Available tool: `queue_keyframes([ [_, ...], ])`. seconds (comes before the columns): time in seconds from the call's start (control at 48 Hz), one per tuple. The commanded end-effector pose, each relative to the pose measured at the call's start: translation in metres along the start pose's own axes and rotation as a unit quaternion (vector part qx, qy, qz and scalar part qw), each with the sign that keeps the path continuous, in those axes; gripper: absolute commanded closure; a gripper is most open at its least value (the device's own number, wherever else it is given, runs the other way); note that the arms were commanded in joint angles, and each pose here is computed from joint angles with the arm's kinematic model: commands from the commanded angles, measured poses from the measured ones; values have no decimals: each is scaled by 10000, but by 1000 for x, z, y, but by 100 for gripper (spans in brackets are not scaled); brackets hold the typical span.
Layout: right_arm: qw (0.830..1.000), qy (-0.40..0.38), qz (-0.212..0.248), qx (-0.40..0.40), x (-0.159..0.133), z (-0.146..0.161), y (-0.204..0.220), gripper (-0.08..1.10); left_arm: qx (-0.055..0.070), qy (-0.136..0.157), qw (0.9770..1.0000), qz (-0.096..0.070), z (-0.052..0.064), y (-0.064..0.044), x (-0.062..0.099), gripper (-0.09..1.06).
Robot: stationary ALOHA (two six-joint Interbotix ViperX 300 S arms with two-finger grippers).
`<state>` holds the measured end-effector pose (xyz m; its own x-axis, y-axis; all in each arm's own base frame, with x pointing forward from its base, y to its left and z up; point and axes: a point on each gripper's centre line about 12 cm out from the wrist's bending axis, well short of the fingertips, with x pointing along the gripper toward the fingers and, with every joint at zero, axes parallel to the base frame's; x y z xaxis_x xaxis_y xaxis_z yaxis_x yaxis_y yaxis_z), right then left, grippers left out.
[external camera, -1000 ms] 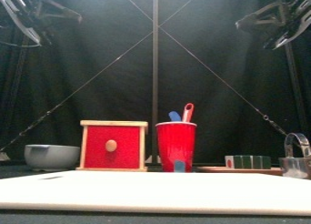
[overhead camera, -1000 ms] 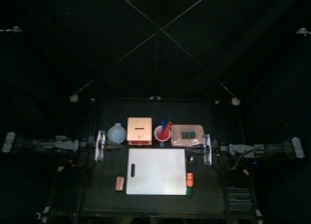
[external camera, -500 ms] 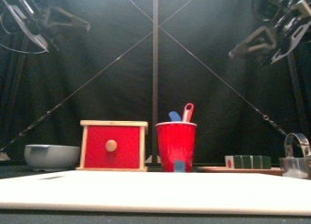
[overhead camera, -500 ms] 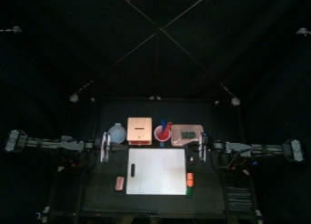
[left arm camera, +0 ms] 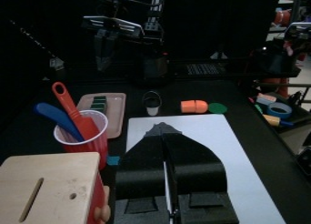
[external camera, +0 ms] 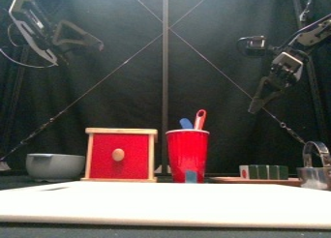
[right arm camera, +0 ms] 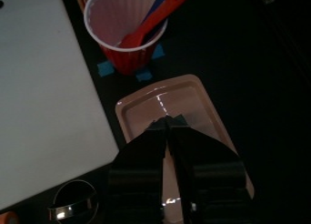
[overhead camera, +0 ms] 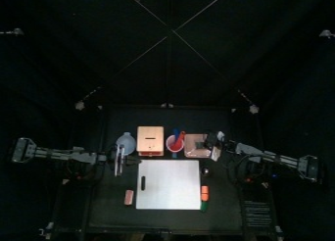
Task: Place sushi on board then cut the sushi with the knife then place the pieces on the plate
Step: Place the sushi on the board
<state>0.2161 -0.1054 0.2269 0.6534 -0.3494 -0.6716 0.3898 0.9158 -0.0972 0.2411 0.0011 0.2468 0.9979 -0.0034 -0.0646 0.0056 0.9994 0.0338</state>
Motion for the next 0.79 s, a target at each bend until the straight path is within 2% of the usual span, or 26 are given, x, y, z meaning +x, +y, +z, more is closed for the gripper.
queue_keyframes([
  [0.021, 9999, 40, -137, 94, 2, 8, -9, 5, 22, -145, 9999, 31, 9, 2, 3, 100],
  [0.104, 9994, 258, -213, 79, 9, 4, -15, -2, 21, -136, 9999, 54, 9, 3, 3, 100],
  [0.354, 9914, 1248, -121, -375, 33, -16, -20, 0, 18, -126, 9999, 107, 8, 5, 3, 100],
  [0.583, 9852, 1553, 204, -692, 50, -23, -28, 0, 1, -117, 9998, 156, 8, 8, 3, 100],
  [0.792, 9846, 1523, 466, -727, 61, -32, -39, 0, 0, -102, 9998, 163, 6, 8, 2, 100],
])
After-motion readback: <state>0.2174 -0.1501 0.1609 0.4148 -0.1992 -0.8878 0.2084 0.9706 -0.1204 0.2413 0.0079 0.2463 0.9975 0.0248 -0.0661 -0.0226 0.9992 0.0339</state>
